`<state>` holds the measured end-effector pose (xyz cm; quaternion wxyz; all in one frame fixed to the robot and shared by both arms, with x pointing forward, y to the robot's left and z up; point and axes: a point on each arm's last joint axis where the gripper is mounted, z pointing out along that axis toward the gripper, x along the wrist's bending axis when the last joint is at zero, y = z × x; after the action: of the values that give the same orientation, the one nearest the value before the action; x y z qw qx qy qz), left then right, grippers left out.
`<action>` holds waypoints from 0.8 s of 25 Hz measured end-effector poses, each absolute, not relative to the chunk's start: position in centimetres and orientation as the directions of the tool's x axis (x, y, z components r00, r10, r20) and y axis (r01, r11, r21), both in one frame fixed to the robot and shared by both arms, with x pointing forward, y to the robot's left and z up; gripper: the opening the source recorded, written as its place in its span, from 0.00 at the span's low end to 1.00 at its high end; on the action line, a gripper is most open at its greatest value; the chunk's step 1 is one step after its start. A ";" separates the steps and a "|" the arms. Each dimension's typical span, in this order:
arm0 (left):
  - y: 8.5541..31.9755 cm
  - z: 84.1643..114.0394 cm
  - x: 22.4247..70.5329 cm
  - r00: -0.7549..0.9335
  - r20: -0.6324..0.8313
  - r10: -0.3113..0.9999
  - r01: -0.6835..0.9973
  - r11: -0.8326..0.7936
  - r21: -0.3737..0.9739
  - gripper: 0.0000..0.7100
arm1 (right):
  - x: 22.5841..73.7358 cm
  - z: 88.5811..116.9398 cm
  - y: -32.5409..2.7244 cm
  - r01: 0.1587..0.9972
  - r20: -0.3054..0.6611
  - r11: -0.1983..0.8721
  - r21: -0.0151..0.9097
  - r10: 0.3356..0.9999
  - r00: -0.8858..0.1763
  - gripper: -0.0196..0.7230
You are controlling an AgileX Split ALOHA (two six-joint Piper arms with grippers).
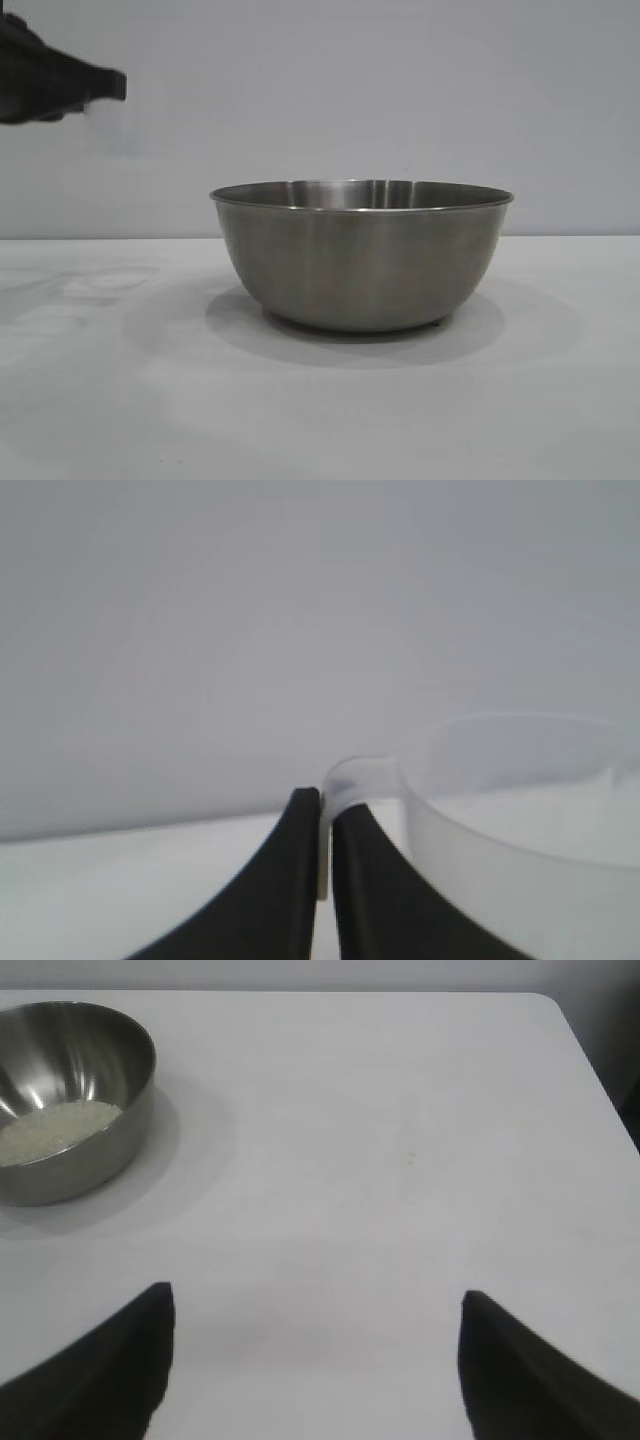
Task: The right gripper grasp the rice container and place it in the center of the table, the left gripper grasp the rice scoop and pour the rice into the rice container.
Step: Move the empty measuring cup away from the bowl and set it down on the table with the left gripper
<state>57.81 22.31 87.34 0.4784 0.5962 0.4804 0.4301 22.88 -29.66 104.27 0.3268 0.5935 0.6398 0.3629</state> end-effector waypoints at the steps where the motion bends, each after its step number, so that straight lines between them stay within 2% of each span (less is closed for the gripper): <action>1: 22.3 87.2 57.8 0.171 0.054 0.984 0.166 -0.083 0.983 0.00 | 22.9 104.3 -29.7 0.522 0.013 0.032 0.852 0.997 -0.082 0.70; 13: 22.2 85.1 57.6 0.170 -0.010 0.985 0.231 -0.030 0.972 0.00 | 22.9 104.3 -29.7 0.522 0.013 0.032 0.852 0.997 -0.082 0.70; 14: 22.2 85.1 57.6 0.178 -0.010 0.984 0.233 -0.032 0.972 0.07 | 22.9 104.3 -29.7 0.522 0.013 0.032 0.852 0.997 -0.082 0.70; 16: 22.0 85.0 57.5 0.201 -0.007 0.979 0.232 -0.041 0.972 0.07 | 22.9 104.3 -29.7 0.522 0.013 0.032 0.852 0.997 -0.082 0.70; 17: 21.9 85.0 57.5 0.210 -0.005 0.978 0.232 -0.044 0.972 0.14 | 22.9 104.3 -29.7 0.522 0.013 0.032 0.852 0.997 -0.082 0.70; 18: 21.9 85.0 57.5 0.214 -0.005 0.977 0.231 -0.046 0.972 0.18 | 22.9 104.3 -29.7 0.522 0.013 0.032 0.852 0.997 -0.082 0.70; 19: 21.9 85.0 57.5 0.215 -0.004 0.977 0.231 -0.047 0.972 0.15 | 22.9 104.3 -29.7 0.522 0.013 0.032 0.852 0.997 -0.082 0.70; 20: 21.9 85.0 57.5 0.215 -0.004 0.977 0.231 -0.047 0.972 0.22 | 22.9 104.3 -29.7 0.522 0.013 0.032 0.852 0.997 -0.082 0.70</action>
<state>57.49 21.86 85.02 0.4829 0.6118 0.4935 0.3859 22.88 -29.66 104.27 0.3268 0.5935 0.6398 0.3629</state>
